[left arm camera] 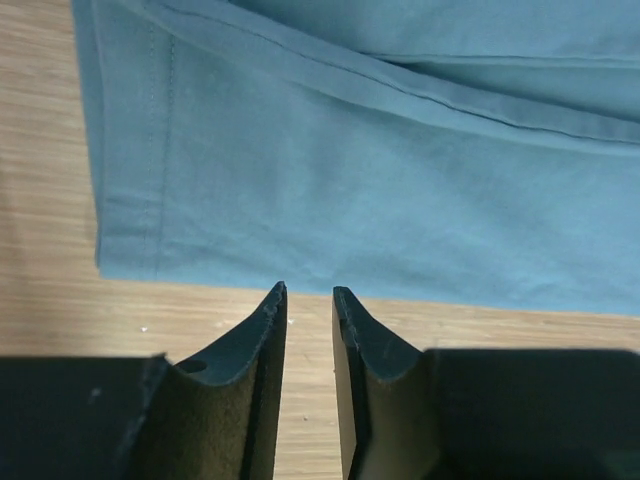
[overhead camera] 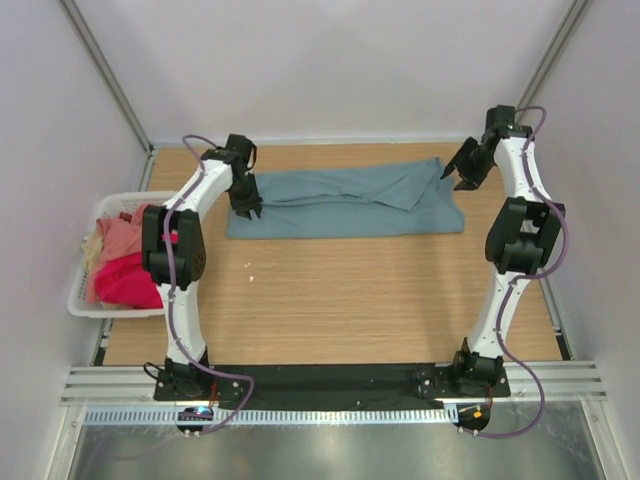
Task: Fold and stack the t-shirts
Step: Fold the tshirt
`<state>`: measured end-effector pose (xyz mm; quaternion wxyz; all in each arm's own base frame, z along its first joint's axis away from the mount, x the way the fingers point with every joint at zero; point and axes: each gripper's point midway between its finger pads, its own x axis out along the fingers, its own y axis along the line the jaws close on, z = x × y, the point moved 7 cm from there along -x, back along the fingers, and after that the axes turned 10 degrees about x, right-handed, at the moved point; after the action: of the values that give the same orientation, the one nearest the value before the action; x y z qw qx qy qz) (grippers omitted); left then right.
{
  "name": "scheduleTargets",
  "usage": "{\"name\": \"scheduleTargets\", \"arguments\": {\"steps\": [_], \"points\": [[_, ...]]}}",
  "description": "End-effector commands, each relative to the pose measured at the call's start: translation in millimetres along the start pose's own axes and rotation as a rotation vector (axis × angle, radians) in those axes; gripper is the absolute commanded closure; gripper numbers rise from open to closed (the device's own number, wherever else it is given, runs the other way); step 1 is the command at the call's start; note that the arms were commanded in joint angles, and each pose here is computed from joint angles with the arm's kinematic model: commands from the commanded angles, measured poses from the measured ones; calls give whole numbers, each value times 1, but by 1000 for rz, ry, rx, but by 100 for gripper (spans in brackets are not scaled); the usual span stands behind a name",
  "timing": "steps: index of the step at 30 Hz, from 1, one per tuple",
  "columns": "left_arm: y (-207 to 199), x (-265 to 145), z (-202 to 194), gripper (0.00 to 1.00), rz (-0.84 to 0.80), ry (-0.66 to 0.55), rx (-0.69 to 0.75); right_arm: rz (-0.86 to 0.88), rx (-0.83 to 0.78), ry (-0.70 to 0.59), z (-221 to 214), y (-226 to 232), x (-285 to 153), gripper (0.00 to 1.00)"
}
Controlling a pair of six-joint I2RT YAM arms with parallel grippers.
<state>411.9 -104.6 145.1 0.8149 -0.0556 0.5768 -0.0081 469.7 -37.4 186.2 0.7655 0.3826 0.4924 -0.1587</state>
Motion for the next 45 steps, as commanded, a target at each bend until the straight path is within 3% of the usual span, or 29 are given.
{"name": "scheduleTargets", "arguments": {"steps": [1, 5, 12, 23, 30, 36, 39, 43, 45], "points": [[0, 10, 15, 75, -47, -17, -26, -2, -93, 7, -19, -5, -8, 50], [6, 23, 12, 79, -30, 25, -38, -55, -94, 44, -30, -21, 4, 86], [34, 46, -8, 87, 58, 132, -90, -135, -67, 63, -34, -51, 37, 90], [50, 63, -48, 81, 148, 240, -82, -344, -74, 117, -58, -101, 59, 89], [54, 52, -78, 79, 151, 288, -98, -465, -34, 140, -87, -142, 38, 89], [50, 24, -112, 77, 119, 299, -115, -479, -47, 102, -100, -150, -5, 86], [40, 3, -124, 68, 73, 272, -94, -441, -48, 57, -98, -142, -27, 79], [26, -29, -125, 54, 18, 185, -52, -271, -86, 44, -107, -107, -49, 57], [19, -47, -119, 50, -15, 120, -33, -209, -132, 35, -110, -88, -57, 52]]}}
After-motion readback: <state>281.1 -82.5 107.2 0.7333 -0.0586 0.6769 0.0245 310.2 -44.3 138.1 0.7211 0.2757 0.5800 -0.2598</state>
